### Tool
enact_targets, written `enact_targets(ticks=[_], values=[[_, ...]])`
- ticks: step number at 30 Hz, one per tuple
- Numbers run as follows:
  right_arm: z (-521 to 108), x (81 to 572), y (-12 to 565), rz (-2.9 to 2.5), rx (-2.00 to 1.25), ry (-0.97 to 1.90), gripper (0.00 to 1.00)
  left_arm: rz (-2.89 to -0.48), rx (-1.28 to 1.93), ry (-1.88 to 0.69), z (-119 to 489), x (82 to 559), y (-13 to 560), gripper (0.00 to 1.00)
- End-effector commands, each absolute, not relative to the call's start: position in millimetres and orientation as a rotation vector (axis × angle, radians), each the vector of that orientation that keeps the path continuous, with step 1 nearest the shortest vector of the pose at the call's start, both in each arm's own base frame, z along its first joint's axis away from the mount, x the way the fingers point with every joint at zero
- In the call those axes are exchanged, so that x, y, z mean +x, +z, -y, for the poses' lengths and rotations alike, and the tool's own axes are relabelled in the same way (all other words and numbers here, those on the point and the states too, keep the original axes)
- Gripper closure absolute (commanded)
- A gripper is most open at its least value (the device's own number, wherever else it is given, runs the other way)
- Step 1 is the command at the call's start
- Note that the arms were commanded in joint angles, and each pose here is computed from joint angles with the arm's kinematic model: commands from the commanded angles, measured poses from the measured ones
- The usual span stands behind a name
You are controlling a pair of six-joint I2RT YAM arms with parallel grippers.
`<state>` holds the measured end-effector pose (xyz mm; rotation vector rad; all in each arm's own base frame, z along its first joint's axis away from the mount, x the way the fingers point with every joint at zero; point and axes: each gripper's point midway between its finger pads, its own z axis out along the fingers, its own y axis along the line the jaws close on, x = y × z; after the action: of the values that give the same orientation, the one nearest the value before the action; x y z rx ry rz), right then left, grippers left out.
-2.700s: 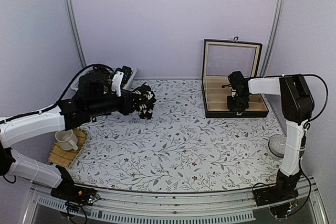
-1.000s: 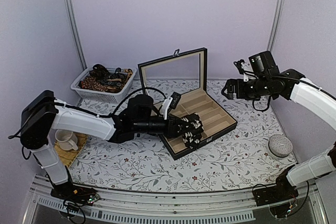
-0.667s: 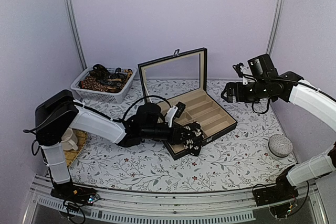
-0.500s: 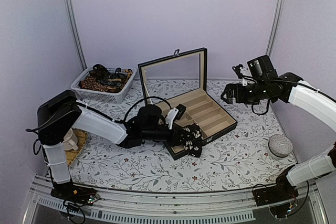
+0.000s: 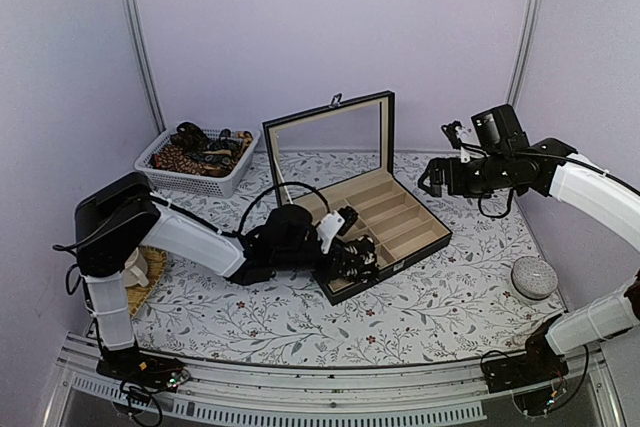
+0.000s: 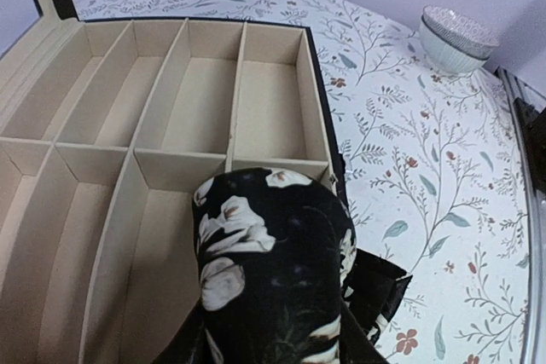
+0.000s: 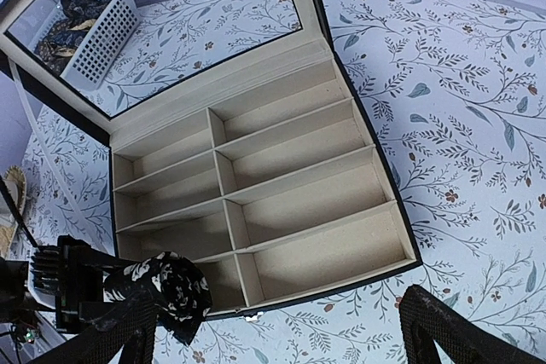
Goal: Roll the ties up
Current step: Place the tie in the storage box.
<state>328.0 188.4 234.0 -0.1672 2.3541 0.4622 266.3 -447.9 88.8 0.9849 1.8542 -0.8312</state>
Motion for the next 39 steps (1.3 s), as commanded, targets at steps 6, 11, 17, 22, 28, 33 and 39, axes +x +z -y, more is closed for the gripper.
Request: enact_targets(ticks=[6, 11, 17, 22, 28, 33, 39], values=[[-190.0, 317.8, 263.7, -2.267, -0.177, 0.549, 0.0, -1.775, 1.225, -0.472, 461.8, 249.0, 48.4, 1.0], [-202.7, 312.0, 257.1, -2.297, -0.215, 0.635, 0.0, -1.705, 1.318, -0.302, 460.6, 239.9, 33.7, 1.0], [-240.1, 297.4, 201.1, -2.437, -0.245, 0.874, 0.09, -1.646, 1.348, -0.22, 447.4, 233.3, 15.7, 1.0], [-279.0, 280.0, 162.3, -2.53, -0.287, 1.061, 0.31, -1.607, 1.372, -0.213, 446.9, 230.8, 19.9, 0.99], [-318.6, 269.6, 135.3, -2.606, -0.373, 1.141, 0.38, -1.632, 1.469, -0.175, 449.0, 228.8, 10.6, 0.99], [-327.5, 270.6, 111.6, -2.658, -0.373, 1.134, 0.42, -1.676, 1.472, -0.195, 443.7, 226.5, 1.7, 0.98], [-326.2, 267.1, 94.8, -2.703, -0.394, 1.097, 0.52, -1.708, 1.48, -0.225, 440.7, 225.6, -6.9, 0.97]])
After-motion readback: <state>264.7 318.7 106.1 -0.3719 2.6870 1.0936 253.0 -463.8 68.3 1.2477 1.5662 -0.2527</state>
